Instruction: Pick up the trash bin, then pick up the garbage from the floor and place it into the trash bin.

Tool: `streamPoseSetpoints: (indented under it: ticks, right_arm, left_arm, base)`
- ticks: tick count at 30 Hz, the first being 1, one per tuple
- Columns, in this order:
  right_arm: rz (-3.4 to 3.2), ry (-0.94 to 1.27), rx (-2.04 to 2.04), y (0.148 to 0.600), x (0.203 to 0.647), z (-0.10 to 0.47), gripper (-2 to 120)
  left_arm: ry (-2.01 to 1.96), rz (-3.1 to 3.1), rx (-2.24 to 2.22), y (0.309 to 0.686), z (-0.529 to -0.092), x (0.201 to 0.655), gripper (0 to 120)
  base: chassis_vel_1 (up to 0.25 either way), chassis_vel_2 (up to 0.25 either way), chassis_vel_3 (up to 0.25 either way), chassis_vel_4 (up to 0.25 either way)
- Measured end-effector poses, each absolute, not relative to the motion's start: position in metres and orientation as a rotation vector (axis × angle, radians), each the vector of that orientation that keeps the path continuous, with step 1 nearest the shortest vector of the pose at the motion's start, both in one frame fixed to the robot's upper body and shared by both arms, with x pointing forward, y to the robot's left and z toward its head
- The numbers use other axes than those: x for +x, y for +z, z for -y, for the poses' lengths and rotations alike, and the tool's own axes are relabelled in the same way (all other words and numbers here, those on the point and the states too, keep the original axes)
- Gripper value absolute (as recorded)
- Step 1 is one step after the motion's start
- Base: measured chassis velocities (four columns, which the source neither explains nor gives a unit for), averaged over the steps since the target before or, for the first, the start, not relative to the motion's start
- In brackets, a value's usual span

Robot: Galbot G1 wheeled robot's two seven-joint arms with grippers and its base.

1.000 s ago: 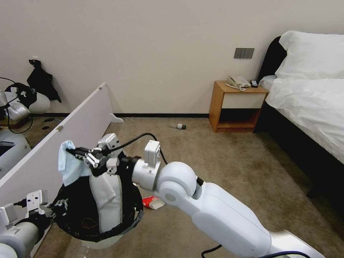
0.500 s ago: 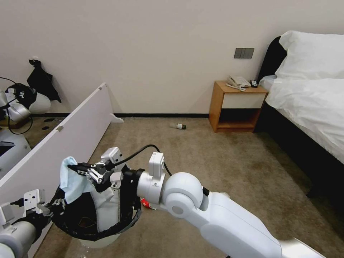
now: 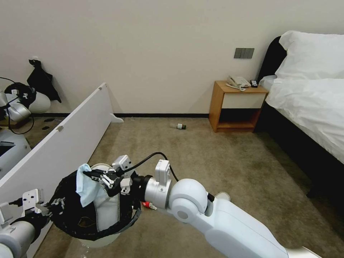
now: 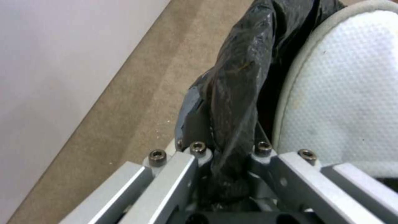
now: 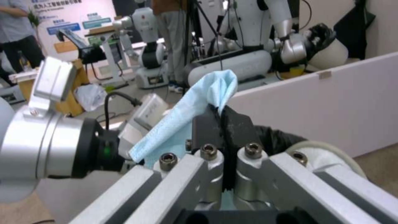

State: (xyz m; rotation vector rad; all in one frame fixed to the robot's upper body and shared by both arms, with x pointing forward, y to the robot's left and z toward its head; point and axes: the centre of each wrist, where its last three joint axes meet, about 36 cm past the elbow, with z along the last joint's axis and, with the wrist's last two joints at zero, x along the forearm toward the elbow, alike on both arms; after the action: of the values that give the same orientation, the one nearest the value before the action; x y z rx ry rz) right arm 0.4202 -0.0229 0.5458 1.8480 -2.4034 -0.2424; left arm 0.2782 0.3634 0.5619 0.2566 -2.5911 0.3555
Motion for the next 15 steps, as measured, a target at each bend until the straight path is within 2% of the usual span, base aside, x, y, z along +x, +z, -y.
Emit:
streamPoseSetpoints:
  ticks: [5, 7, 8, 9, 10, 13, 14, 15]
  right_arm:
    - [2.393, -0.214, 1.807, 0.537, 0.419, 0.023, 0]
    - [2.377, -0.203, 1.792, 0.531, 0.418, 0.021, 7]
    - [2.377, -0.203, 1.792, 0.531, 0.418, 0.021, 7]
    - [2.367, -0.204, 1.786, 0.53, 0.416, 0.02, 13]
    - [2.367, -0.204, 1.786, 0.53, 0.416, 0.02, 13]
    - [2.343, -0.215, 1.78, 0.528, 0.414, 0.017, 30]
    - [2.343, -0.215, 1.78, 0.528, 0.414, 0.017, 30]
    - [2.336, -0.217, 1.78, 0.527, 0.413, 0.015, 35]
  left_arm:
    - [0.357, 2.592, 0.25, 0.562, -0.362, 0.279, 4]
    - [0.357, 2.592, 0.249, 0.562, -0.361, 0.279, 4]
    - [0.357, 2.592, 0.249, 0.562, -0.361, 0.279, 4]
    - [0.357, 2.593, 0.249, 0.562, -0.361, 0.279, 4]
    - [0.357, 2.593, 0.249, 0.562, -0.361, 0.279, 4]
    - [0.358, 2.592, 0.249, 0.562, -0.361, 0.279, 4]
    - [0.358, 2.592, 0.249, 0.562, -0.361, 0.279, 4]
    - [0.359, 2.592, 0.25, 0.562, -0.361, 0.279, 4]
  base:
    - [0.0, 0.0, 0.0, 0.0]
    - [0.0, 0.0, 0.0, 0.0]
    - [0.0, 0.0, 0.0, 0.0]
    - [0.0, 0.0, 0.0, 0.0]
    - [0.0, 0.0, 0.0, 0.0]
    - [0.0, 0.0, 0.0, 0.0]
    - [0.0, 0.0, 0.0, 0.0]
    - [0.0, 0.0, 0.0, 0.0]
